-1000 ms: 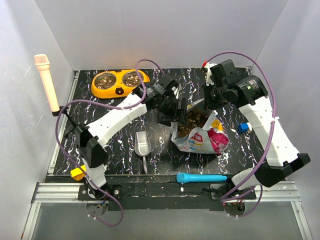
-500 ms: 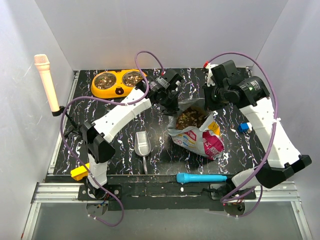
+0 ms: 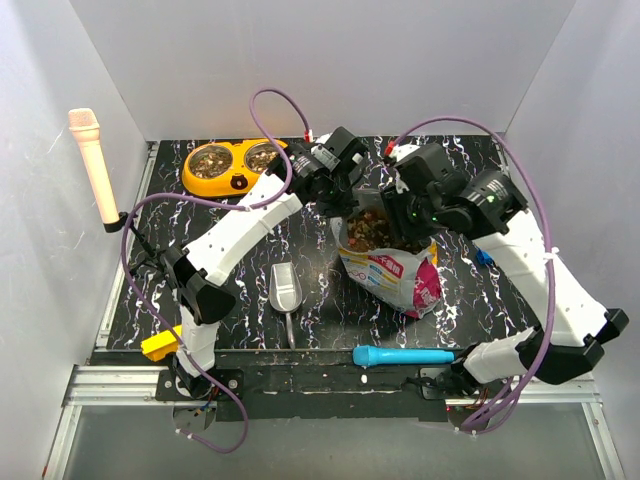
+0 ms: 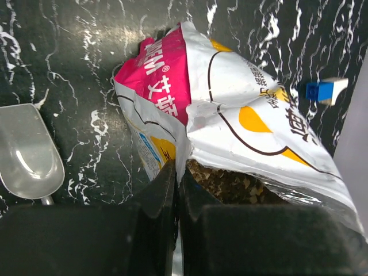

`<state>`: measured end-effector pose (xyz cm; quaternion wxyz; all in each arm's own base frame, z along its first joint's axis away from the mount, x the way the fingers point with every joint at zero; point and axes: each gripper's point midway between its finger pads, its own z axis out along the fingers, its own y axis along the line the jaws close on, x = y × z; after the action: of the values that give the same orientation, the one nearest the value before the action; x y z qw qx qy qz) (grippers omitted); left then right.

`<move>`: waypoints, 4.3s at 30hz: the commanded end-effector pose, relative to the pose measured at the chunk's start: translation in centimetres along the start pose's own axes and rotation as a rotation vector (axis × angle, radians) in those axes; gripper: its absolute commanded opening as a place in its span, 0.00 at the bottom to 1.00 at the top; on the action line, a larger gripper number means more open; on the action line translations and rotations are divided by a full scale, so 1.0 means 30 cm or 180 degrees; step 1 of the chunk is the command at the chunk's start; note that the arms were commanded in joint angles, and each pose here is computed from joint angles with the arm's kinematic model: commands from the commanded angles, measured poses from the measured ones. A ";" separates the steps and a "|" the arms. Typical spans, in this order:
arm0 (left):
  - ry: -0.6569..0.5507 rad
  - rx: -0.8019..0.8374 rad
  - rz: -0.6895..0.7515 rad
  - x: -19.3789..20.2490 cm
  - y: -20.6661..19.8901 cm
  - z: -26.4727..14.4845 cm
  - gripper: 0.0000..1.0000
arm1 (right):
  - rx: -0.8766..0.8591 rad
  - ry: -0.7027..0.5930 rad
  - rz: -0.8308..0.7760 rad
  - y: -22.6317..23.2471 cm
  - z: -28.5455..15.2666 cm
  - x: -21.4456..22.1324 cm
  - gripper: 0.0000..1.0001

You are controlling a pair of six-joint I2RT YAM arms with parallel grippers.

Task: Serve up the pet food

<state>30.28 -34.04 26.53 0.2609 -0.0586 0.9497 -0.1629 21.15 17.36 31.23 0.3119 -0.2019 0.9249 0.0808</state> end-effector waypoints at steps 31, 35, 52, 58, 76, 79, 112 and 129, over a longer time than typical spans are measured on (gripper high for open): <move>-0.1868 0.0423 -0.0912 -0.433 -0.002 -0.430 0.00 | -0.0207 -0.0509 0.0144 -0.023 -0.123 0.110 0.76; -0.1812 0.0422 -0.0859 -0.423 -0.007 -0.418 0.00 | -0.0167 -0.0634 0.0148 -0.045 -0.064 0.031 0.73; -0.1870 0.0326 -0.0970 -0.425 0.024 -0.426 0.00 | -0.0130 -0.0649 0.0086 -0.099 0.089 0.015 0.36; -0.2009 0.0209 -0.0954 -0.456 0.051 -0.427 0.00 | 0.0030 -0.0844 -0.0125 -0.134 0.074 0.015 0.01; -0.0255 0.0463 -0.2202 -0.402 0.299 -0.345 0.83 | -0.1066 -0.0932 -0.0204 0.056 -0.025 0.042 0.01; 0.0217 0.0492 -0.2568 -0.329 0.300 -0.355 0.92 | -0.1053 -0.0925 -0.0246 0.055 -0.021 0.031 0.01; 0.0510 0.0110 -0.2635 -0.248 0.217 -0.010 0.05 | -0.0534 -0.0837 -0.0899 -0.059 0.000 0.096 0.01; 0.0796 0.0063 -0.3032 -0.257 0.258 -0.055 0.00 | -0.0473 -0.1049 -0.0828 -0.006 -0.099 -0.089 0.71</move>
<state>34.25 -28.32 26.77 -0.0075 -0.4151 0.8677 -0.2734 20.35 16.05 31.07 0.4222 -0.3403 0.8271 0.1476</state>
